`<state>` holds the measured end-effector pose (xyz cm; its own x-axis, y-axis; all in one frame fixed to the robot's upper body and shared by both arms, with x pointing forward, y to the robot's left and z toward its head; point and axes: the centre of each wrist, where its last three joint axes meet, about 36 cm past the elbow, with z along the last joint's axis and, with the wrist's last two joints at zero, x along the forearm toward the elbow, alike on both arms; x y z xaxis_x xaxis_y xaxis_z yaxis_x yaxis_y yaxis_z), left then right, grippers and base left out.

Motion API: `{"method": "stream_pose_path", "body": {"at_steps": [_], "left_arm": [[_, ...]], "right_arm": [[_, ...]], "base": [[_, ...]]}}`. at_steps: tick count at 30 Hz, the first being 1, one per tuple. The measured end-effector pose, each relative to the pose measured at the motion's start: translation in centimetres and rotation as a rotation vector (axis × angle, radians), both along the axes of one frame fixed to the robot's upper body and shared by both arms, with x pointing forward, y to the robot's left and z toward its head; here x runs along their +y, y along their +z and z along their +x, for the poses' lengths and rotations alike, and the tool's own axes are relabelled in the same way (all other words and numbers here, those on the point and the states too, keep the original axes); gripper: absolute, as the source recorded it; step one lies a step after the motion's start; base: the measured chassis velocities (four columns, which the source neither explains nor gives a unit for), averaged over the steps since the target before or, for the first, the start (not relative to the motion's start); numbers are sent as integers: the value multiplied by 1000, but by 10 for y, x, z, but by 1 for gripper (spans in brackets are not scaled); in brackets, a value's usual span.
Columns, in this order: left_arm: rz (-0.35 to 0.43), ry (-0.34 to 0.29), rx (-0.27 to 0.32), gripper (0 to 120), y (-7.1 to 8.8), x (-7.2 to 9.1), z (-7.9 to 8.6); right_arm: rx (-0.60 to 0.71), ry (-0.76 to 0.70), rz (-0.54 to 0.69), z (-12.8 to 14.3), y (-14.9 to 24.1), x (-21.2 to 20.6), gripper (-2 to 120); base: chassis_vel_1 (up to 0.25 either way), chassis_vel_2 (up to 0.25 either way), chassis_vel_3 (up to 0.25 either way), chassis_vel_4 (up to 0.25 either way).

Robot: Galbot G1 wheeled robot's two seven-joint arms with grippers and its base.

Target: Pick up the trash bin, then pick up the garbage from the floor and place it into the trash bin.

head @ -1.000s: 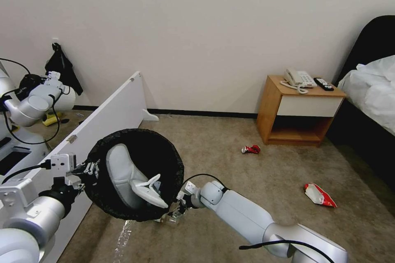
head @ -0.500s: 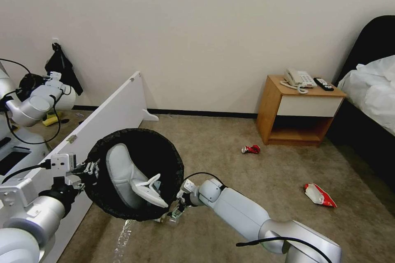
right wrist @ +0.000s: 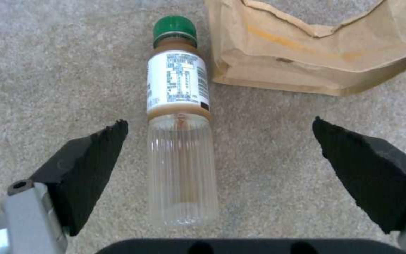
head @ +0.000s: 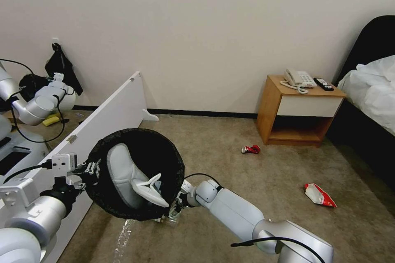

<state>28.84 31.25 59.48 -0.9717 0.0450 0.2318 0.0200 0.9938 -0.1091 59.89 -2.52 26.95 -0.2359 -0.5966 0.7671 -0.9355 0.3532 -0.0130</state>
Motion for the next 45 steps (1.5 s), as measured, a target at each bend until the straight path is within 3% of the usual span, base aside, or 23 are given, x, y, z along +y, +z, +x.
{"method": "stream_pose_path", "body": {"at_steps": [5,8,11,20,21,22,23,25,29,31,36,38,39,41,45], "left_arm": [[1,3,-2,4,1,1,0],[4,6,5,4,0,4,0],[4,6,5,4,0,4,0],[3,-1,5,4,0,0,-2],[4,-4,6,4,0,-1,-2],[6,-8,3,4,0,-3,-3],[6,-8,3,4,0,-3,-3],[9,-17,3,4,0,-6,-5],[13,-19,5,4,0,-6,-6],[17,-14,3,4,0,-7,-7],[20,-3,2,4,-3,-7,-9],[21,14,-2,4,-5,-7,-11],[21,14,-2,4,-5,-7,-11],[18,34,-14,4,-7,-7,-12],[20,45,-26,4,-9,-7,-14]], "right_arm": [[-21,-19,35,0,6,-4,100],[-79,-156,144,6,39,-30,100],[-92,-178,163,5,47,-36,100],[-164,-398,299,-26,97,-105,100],[-190,-442,311,-34,111,-130,100],[-246,-518,302,-51,139,-182,100],[-246,-518,302,-51,139,-182,100],[-348,-607,326,-90,187,-234,100],[-395,-667,338,-119,205,-257,100],[-488,-740,383,-152,231,-283,100],[-593,-795,414,-192,263,-304,100],[-664,-846,414,-226,281,-316,100],[-664,-846,414,-226,281,-316,100],[-766,-891,405,-254,294,-329,100],[-828,-917,384,-274,297,-337,100]], "base": [[0,0,0,0],[0,0,0,0],[0,0,0,0],[0,0,0,0],[0,0,0,0],[0,0,0,0],[0,0,0,0],[0,0,0,0],[0,0,0,0],[0,0,0,0],[0,0,0,0],[0,0,0,0],[0,0,0,0],[0,0,0,0],[0,0,0,0]]}}
